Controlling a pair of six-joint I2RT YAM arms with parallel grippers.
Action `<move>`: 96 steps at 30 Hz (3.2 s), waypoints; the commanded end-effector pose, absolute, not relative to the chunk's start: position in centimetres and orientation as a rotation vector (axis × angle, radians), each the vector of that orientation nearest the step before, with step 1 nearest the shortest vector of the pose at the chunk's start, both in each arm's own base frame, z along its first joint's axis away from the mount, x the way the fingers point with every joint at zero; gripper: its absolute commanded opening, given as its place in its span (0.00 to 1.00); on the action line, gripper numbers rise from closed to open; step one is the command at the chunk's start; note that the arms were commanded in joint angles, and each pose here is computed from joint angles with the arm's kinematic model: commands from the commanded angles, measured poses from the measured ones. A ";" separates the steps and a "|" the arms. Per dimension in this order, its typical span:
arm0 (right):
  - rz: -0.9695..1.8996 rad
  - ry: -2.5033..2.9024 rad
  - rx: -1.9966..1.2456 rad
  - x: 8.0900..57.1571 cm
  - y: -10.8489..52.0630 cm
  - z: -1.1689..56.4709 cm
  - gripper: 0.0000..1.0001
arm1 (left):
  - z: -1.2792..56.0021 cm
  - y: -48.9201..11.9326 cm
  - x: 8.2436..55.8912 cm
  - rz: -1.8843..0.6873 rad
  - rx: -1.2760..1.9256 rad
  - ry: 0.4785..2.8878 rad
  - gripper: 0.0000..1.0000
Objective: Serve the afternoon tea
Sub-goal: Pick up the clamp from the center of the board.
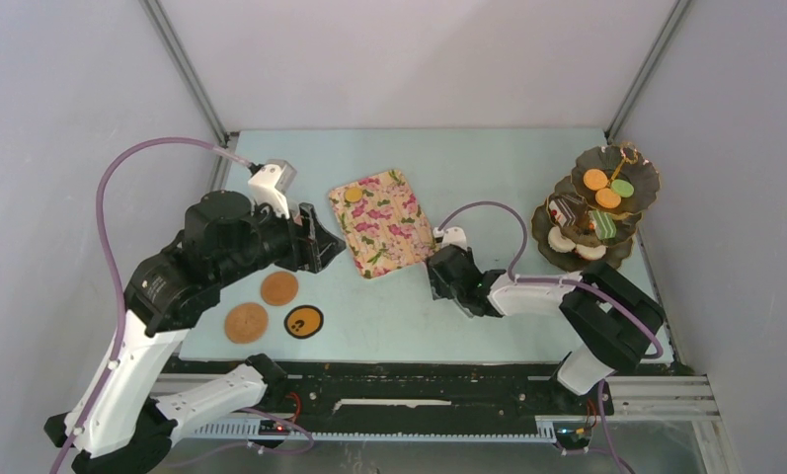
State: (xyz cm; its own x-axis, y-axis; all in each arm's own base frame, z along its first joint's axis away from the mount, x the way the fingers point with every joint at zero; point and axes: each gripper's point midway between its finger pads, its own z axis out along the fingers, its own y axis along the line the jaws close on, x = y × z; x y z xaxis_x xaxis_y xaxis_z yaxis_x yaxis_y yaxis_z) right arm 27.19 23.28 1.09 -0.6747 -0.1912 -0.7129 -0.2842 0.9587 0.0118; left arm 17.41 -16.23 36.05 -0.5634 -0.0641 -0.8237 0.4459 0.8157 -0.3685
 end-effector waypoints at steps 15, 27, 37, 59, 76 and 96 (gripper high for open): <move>0.022 2.261 -0.282 21.9 23.5 -3.0 0.79 | 34.3 -17.1 16.4 -0.759 0.304 2.140 0.67; 0.148 2.226 -0.458 20.7 23.9 -6.4 0.62 | 35.4 -17.5 16.5 -0.782 0.319 2.117 0.66; 0.212 2.233 -0.424 20.4 23.5 -1.3 0.47 | 35.5 -17.6 16.5 -0.795 0.325 2.091 0.66; 1.435 2.499 0.065 21.0 28.6 17.0 0.42 | 30.8 -24.2 16.8 -1.287 0.229 2.044 0.74; 1.569 2.490 0.116 25.9 34.8 20.2 0.43 | 22.5 -22.9 21.0 -0.922 0.108 2.326 0.68; 1.610 2.488 -0.065 23.5 34.5 21.5 0.41 | 19.6 -25.7 22.3 -0.910 0.550 2.329 0.64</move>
State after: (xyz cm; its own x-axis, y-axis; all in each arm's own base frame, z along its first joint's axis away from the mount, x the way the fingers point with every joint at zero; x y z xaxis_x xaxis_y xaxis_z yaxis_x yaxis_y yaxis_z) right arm 23.93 34.03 17.68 -0.9907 0.0902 -0.1015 -0.0458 0.4820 0.8750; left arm 21.51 -24.28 18.48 -0.7852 0.1544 -0.5997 0.4979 0.7332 -0.4631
